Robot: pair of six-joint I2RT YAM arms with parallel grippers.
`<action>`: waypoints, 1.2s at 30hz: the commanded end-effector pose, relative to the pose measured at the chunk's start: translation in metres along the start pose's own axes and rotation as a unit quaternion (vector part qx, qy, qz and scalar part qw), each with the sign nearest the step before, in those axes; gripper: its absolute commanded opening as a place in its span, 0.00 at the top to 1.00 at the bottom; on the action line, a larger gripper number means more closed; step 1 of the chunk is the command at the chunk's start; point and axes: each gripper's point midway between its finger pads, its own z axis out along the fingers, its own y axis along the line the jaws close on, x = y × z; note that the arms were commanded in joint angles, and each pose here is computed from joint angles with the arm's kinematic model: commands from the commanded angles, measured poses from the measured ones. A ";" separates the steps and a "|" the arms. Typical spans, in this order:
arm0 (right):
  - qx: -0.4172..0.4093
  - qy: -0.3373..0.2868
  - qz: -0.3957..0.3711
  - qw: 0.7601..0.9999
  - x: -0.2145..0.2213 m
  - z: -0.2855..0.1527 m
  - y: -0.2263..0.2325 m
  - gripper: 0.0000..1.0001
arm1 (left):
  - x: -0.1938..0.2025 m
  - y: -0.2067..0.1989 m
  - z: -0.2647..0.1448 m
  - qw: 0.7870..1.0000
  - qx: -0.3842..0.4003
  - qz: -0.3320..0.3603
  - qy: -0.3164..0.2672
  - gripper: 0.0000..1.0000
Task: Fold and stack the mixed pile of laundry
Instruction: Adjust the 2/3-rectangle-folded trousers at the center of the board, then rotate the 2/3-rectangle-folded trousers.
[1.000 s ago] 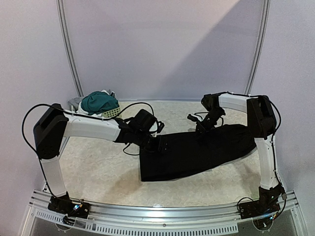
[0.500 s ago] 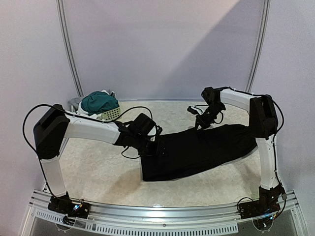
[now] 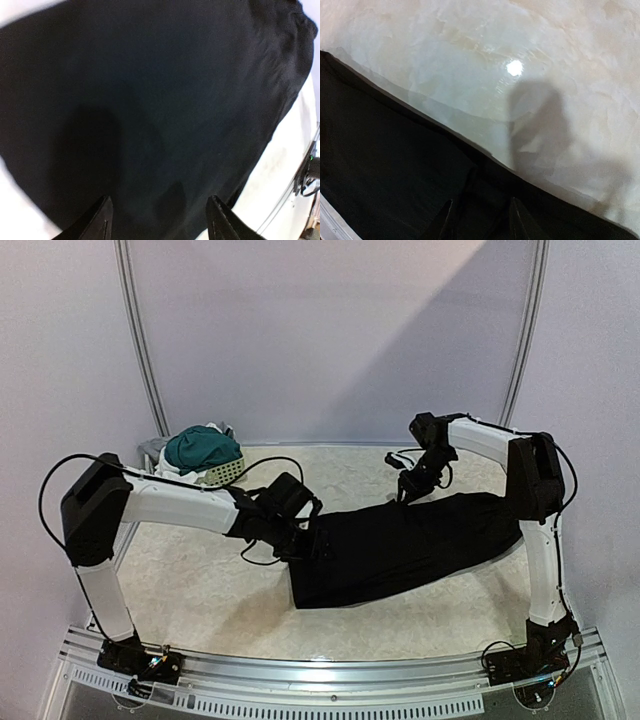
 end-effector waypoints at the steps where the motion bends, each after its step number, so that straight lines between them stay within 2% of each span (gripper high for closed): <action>1: 0.039 -0.008 0.009 0.999 -0.002 -0.026 -0.014 0.57 | -0.018 0.003 -0.040 0.997 -0.054 0.020 -0.044 0.34; 7: 0.039 -0.053 0.068 0.995 0.022 -0.096 -0.057 0.50 | -0.005 0.048 -0.053 0.988 -0.154 -0.003 -0.029 0.31; 12: 0.096 -0.042 0.111 0.988 0.085 -0.124 -0.112 0.46 | 0.018 0.074 -0.044 0.985 -0.164 -0.054 -0.011 0.30; 16: 0.131 -0.022 0.123 0.983 0.125 -0.124 -0.141 0.45 | 0.025 0.074 -0.032 0.988 -0.122 -0.097 -0.013 0.29; 21: 0.155 -0.003 0.138 0.978 0.151 -0.114 -0.163 0.45 | 0.031 0.071 -0.016 0.990 -0.094 -0.108 -0.002 0.30; 33: 0.176 0.054 0.141 0.973 0.158 -0.061 -0.206 0.46 | 0.039 0.070 0.009 0.988 -0.053 -0.144 0.007 0.34; 36: 0.190 0.069 0.141 0.969 0.161 -0.055 -0.215 0.47 | 0.041 0.077 0.014 0.986 -0.061 -0.157 0.012 0.38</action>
